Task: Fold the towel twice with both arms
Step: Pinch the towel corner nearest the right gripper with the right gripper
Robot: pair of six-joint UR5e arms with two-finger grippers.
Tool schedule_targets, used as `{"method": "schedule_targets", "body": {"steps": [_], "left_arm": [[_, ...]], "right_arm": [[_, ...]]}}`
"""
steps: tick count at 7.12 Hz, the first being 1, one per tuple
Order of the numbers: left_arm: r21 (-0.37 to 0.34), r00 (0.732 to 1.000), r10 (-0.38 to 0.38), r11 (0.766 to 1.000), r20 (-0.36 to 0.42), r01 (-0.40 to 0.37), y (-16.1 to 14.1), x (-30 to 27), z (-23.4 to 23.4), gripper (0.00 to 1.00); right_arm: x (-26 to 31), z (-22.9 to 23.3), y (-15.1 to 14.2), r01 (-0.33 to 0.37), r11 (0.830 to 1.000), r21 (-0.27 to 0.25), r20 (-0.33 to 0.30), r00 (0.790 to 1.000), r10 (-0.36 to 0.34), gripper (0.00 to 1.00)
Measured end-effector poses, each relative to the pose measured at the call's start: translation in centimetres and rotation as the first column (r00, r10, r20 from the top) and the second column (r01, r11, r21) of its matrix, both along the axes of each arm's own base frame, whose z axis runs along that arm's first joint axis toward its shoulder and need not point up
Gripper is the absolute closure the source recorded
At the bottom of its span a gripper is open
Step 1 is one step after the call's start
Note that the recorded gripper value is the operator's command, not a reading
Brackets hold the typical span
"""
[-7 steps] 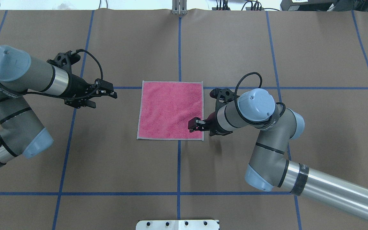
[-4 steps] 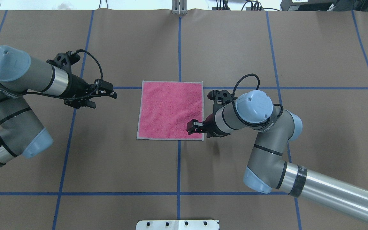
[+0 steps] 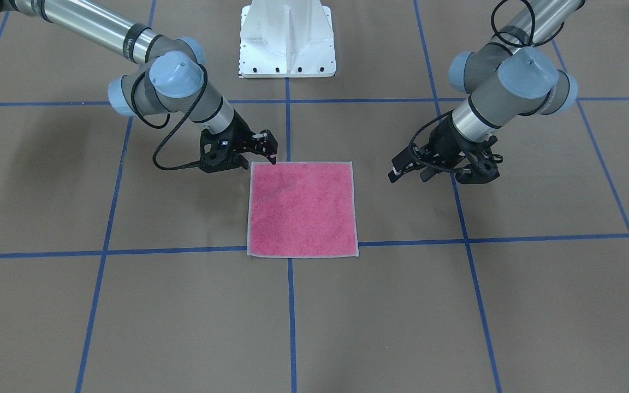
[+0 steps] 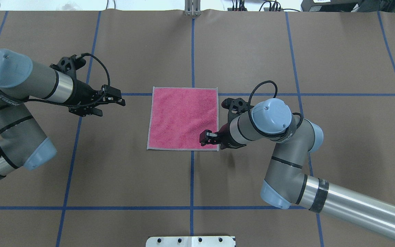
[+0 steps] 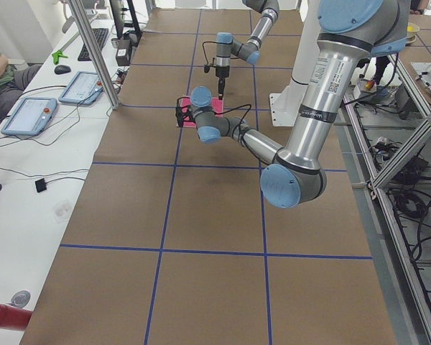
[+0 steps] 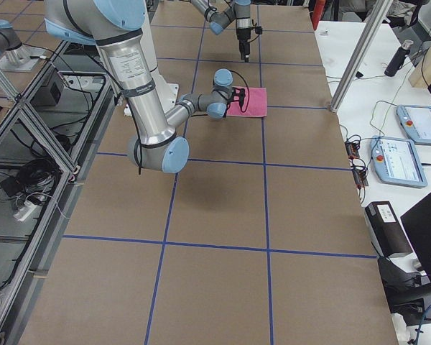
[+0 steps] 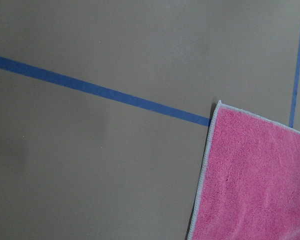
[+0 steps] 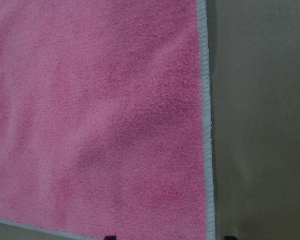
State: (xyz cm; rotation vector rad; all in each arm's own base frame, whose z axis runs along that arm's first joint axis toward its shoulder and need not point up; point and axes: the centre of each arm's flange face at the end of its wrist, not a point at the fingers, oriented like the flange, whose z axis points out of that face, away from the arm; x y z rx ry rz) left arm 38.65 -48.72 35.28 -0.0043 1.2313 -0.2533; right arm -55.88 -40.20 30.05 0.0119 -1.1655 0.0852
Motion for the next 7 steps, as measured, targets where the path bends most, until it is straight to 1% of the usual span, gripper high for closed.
{"method": "schedule_targets", "body": {"steps": [4, 5, 6, 7], "left_arm": [[0.001, 1.000, 0.000, 1.000, -0.001, 0.000, 0.02, -0.02, -0.06, 0.00], [0.003, 1.000, 0.000, 1.000, -0.003, 0.000, 0.06, -0.06, -0.17, 0.00], [0.004, 1.000, 0.000, 1.000, -0.005, 0.000, 0.09, -0.10, -0.29, 0.00], [0.004, 1.000, 0.000, 1.000, -0.005, 0.000, 0.11, -0.11, -0.31, 0.00]], "right_arm": [[-0.18, 0.48, -0.11, 0.000, 1.000, -0.004, -0.008, 1.000, 0.000, 0.23], [-0.23, 0.52, -0.13, 0.001, 1.000, -0.005, -0.008, 1.000, -0.001, 0.33], [-0.29, 0.52, -0.16, 0.001, 1.000, -0.005, -0.009, 1.000, -0.001, 0.54], [-0.35, 0.53, -0.22, 0.000, 1.000, -0.007, -0.010, 1.000, 0.000, 0.63]]}}
